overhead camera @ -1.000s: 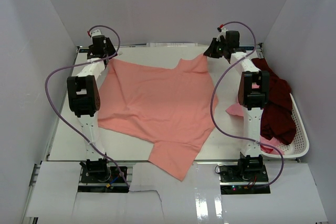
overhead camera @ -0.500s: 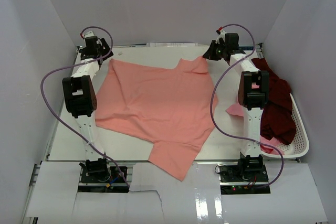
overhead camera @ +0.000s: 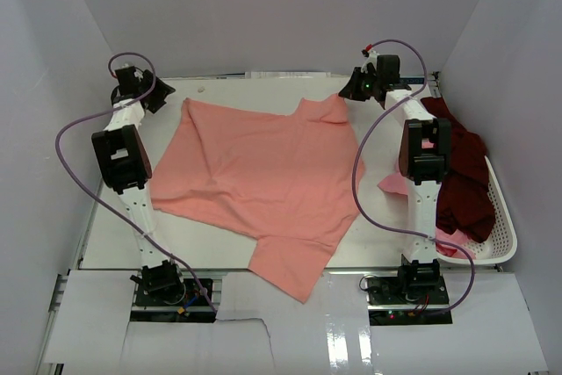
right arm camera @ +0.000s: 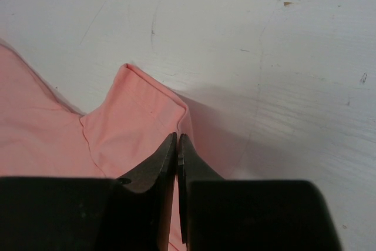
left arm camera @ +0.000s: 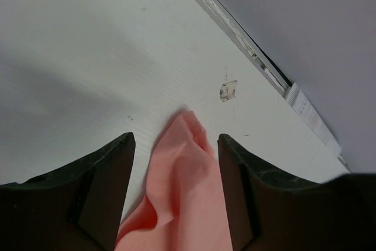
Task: Fold and stack the t-shirts
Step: Grap the side of the flattened tshirt furthest away from the robot with both arms
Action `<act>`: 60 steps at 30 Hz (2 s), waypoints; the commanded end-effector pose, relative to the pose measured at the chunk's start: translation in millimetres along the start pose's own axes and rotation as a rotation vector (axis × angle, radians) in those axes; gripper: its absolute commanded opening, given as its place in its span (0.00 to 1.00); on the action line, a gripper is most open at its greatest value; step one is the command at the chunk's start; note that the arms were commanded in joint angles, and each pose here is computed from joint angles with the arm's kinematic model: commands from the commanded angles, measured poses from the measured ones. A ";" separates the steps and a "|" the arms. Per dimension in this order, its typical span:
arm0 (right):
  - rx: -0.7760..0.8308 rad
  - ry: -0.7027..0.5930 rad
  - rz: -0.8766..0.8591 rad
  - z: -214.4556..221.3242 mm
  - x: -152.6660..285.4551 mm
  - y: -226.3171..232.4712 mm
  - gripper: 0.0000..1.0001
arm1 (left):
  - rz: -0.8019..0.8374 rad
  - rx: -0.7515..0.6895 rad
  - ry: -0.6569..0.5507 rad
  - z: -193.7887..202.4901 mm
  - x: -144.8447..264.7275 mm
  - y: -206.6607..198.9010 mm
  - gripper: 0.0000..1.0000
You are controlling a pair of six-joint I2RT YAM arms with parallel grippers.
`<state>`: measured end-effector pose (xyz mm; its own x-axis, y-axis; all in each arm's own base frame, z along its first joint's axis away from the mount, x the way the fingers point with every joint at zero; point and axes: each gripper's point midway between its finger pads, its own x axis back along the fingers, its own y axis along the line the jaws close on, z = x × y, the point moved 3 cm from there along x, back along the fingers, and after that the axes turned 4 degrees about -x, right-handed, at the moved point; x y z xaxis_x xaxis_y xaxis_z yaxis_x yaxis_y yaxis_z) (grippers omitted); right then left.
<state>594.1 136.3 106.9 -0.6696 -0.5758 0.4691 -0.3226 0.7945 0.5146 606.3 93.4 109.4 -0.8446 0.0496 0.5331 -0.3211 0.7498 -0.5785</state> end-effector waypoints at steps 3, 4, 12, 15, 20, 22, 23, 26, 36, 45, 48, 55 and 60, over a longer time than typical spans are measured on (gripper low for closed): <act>0.059 -0.077 -0.032 -33.5 21.8 22.9 0.08 | 0.082 0.067 0.077 11.0 -4.2 -24.7 0.62; 0.058 -0.076 -0.032 -32.9 21.3 22.4 0.08 | 0.085 0.074 0.085 12.7 -5.6 -23.3 0.61; 0.049 -0.069 -0.022 -29.6 17.3 17.9 0.08 | 0.122 0.097 0.150 31.2 -19.8 -17.6 0.60; 0.048 -0.077 -0.012 -31.6 15.0 15.3 0.08 | 0.135 0.101 0.162 34.2 -24.4 -16.7 0.53; 0.053 -0.088 -0.019 -35.7 13.9 15.5 0.08 | 0.152 0.109 0.157 34.9 -30.9 -17.5 0.36; 0.054 -0.089 -0.019 -36.3 14.0 15.8 0.08 | 0.152 0.113 0.150 34.4 -32.2 -17.0 0.26; 0.055 -0.089 -0.016 -36.2 14.1 15.2 0.08 | 0.167 0.110 0.138 31.4 -32.3 -19.7 0.22; 0.055 -0.088 -0.014 -35.6 13.6 14.4 0.08 | 0.198 0.122 0.133 31.6 -33.7 -23.0 0.11; 0.050 -0.079 -0.018 -32.1 15.7 14.7 0.08 | 0.242 0.056 0.005 -10.3 -13.5 -47.7 0.00; 0.072 -0.099 -0.044 -34.1 26.0 24.5 0.08 | 0.219 -0.172 -0.175 -59.9 24.8 -76.8 0.00; 0.109 -0.130 -0.044 -46.1 34.7 31.8 0.08 | 0.202 -0.237 -0.195 -62.9 29.9 -84.0 0.00; 0.157 -0.161 -0.056 -62.7 53.9 48.5 0.08 | 0.194 -0.273 -0.155 -42.1 21.8 -86.2 0.00; 0.188 -0.174 -0.092 -65.7 67.1 62.1 0.08 | 0.165 -0.280 -0.123 -26.6 15.9 -77.4 0.00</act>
<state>578.7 133.5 184.0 -0.7219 -0.5898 0.3620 -0.4216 0.7896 0.4458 635.7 53.7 153.6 -0.9121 0.1381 0.3860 -0.0738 0.8709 -0.4859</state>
